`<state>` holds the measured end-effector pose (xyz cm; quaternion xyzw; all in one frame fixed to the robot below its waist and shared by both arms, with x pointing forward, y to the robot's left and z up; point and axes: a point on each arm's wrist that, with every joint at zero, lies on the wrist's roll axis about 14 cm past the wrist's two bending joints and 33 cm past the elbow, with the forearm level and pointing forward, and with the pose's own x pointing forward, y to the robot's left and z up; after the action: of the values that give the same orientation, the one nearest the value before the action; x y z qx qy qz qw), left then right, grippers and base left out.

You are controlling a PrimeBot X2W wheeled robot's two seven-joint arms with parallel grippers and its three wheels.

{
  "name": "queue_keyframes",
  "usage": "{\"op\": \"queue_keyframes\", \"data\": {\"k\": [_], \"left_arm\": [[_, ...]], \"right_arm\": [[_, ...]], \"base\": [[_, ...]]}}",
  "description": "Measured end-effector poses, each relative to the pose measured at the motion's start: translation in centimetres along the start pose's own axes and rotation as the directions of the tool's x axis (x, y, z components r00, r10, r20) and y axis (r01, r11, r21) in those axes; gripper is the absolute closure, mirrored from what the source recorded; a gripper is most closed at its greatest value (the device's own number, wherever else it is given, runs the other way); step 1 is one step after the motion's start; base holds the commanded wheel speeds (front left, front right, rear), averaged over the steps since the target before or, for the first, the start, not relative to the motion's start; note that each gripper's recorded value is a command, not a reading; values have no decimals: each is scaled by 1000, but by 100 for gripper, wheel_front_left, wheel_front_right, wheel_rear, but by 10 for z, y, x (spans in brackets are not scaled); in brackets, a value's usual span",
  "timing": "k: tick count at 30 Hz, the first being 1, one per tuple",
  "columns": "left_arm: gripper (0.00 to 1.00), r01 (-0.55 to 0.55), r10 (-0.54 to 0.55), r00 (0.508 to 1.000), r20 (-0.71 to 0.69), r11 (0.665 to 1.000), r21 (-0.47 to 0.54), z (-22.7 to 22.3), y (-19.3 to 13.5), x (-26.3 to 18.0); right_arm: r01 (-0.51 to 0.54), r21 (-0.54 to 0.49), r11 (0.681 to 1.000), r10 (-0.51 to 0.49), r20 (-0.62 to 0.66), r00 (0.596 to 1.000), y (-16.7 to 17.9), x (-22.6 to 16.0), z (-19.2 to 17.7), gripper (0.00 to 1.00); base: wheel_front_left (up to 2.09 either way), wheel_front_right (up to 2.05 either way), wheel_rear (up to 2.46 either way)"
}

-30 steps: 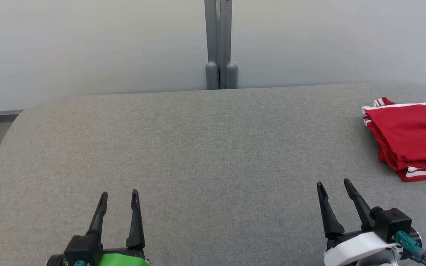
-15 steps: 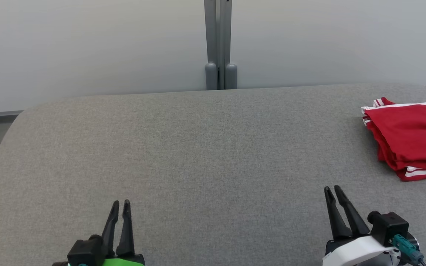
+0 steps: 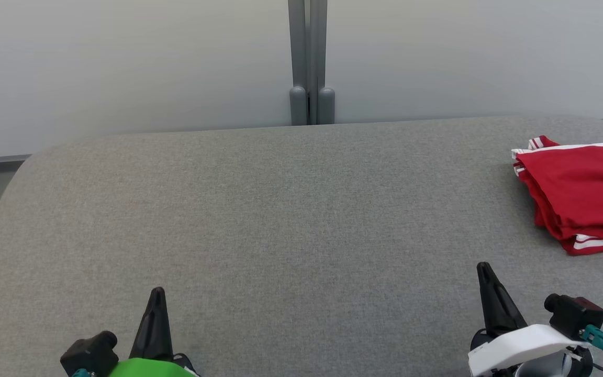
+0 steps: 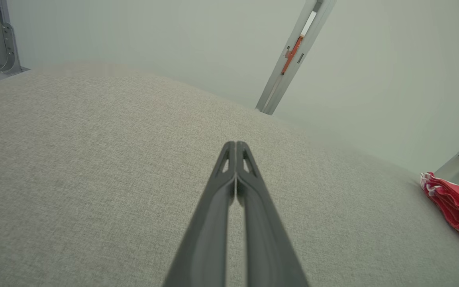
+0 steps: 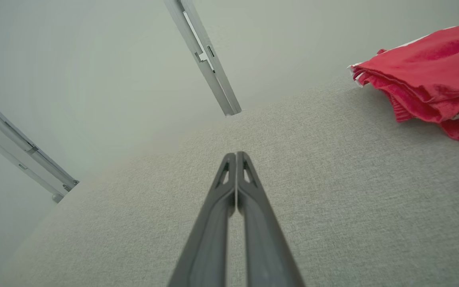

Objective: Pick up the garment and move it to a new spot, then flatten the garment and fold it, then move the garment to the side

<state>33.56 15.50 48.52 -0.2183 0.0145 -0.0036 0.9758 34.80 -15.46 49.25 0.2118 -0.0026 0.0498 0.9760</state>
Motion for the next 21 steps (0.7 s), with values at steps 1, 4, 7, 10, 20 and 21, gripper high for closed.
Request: {"op": "queue_keyframes", "data": {"k": [1,4,7,10,20,21], "left_arm": [[100,-4,4,1000,-1,1000,-14,0,1,1],[100,-13,13,1000,-10,998,-64,0,4,2],[100,-19,18,1000,-14,994,-112,1,5,5],[100,-27,24,1000,-20,988,-155,1,7,7],[100,-47,38,999,-36,955,-292,3,14,12],[100,-48,39,999,-34,952,-303,4,15,13]], "right_arm": [[6,18,1000,-6,1,1000,-1,0,1,100],[19,66,998,-19,-3,1000,-4,1,1,100],[29,110,994,-29,-3,1000,-7,3,2,100],[38,155,987,-39,-1,999,-9,5,4,100],[64,292,954,-66,-5,998,-16,9,7,100],[67,306,950,-69,-6,998,-16,10,7,100]], "base": [[0,0,0],[0,0,0],[0,0,0],[0,0,0],[0,0,0],[0,0,0]]}}
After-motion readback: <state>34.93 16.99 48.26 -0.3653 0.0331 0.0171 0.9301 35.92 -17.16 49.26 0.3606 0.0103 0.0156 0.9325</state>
